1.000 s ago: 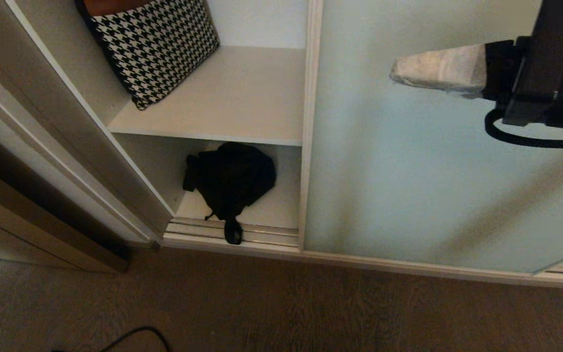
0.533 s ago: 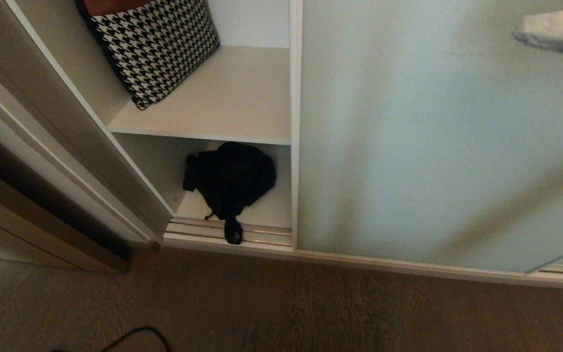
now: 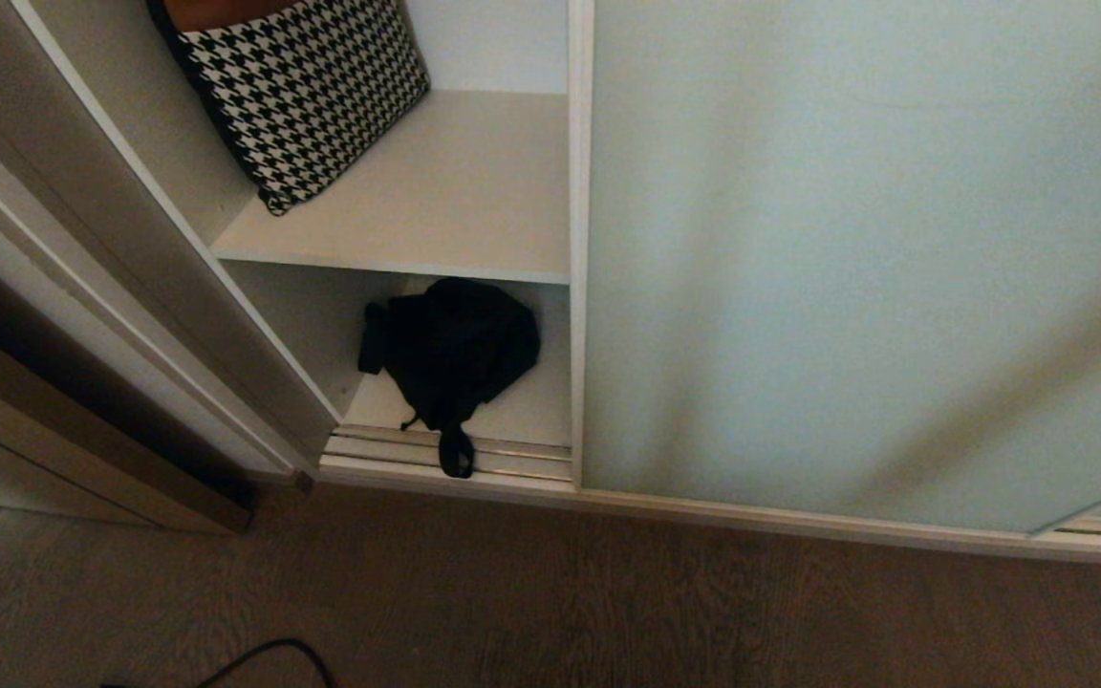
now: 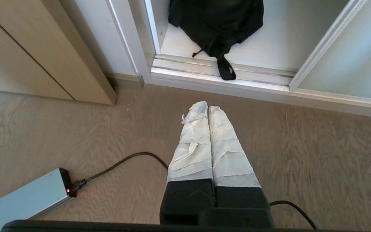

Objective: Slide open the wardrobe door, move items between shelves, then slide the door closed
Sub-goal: Close the door

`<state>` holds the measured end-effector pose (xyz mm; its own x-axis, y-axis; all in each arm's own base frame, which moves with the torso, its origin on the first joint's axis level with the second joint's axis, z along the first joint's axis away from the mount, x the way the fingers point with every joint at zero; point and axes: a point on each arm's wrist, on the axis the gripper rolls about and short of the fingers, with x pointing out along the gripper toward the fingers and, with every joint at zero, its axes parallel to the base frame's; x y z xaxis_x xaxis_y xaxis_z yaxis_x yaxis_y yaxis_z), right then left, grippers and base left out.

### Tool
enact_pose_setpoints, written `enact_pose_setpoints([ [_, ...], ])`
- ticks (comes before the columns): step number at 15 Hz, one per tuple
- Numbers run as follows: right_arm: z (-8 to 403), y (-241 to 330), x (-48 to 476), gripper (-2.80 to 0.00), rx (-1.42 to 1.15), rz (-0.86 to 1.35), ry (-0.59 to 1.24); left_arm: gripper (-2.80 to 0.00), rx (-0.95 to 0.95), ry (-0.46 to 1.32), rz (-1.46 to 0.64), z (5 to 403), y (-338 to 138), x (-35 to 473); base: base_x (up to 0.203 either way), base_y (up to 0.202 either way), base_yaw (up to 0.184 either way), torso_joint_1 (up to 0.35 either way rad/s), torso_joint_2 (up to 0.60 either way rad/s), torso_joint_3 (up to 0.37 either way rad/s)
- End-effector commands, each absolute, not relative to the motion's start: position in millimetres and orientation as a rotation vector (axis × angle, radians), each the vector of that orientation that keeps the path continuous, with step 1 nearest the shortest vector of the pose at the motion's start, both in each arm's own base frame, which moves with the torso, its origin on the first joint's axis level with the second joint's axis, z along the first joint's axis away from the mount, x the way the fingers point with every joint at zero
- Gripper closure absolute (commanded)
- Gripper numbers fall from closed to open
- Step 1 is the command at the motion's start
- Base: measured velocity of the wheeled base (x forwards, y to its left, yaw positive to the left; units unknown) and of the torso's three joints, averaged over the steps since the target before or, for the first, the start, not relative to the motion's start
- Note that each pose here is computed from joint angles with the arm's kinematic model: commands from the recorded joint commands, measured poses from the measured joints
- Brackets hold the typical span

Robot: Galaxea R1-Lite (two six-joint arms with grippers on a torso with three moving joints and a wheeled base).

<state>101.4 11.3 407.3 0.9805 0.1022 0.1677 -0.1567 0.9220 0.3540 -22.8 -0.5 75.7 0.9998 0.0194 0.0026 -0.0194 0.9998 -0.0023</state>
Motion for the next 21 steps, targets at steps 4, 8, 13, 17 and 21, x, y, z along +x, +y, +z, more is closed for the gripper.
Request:
enact_pose_setpoints([
  [4,399.1,-30.9,104.8,0.00,0.364,-0.286,-0.189,0.00,-0.003,-0.001,0.020,75.7,-0.5,-22.6,0.000,0.000,0.000,0.000,0.00,0.000],
  [8,395.8,-69.7,86.6,0.00,0.322,-0.653,-0.246,0.00,-0.003,-0.002,0.020,75.8,-0.5,-22.7,0.000,0.000,0.000,0.000,0.00,0.000],
  [13,400.0,-42.5,88.8,0.00,0.327,-0.390,-0.224,0.00,-0.003,0.000,0.020,75.4,-0.5,-22.6,0.000,0.000,0.000,0.000,0.00,0.000],
  [17,401.2,3.2,87.7,0.00,0.271,0.090,-0.146,0.00,-0.003,-0.002,0.020,75.8,-0.5,-22.7,0.000,0.000,0.000,0.000,0.00,0.000],
  [21,402.5,37.3,103.2,0.00,0.099,0.363,-0.106,0.00,-0.003,-0.001,0.020,75.7,-0.5,-22.6,0.000,0.000,0.000,0.000,0.00,0.000],
])
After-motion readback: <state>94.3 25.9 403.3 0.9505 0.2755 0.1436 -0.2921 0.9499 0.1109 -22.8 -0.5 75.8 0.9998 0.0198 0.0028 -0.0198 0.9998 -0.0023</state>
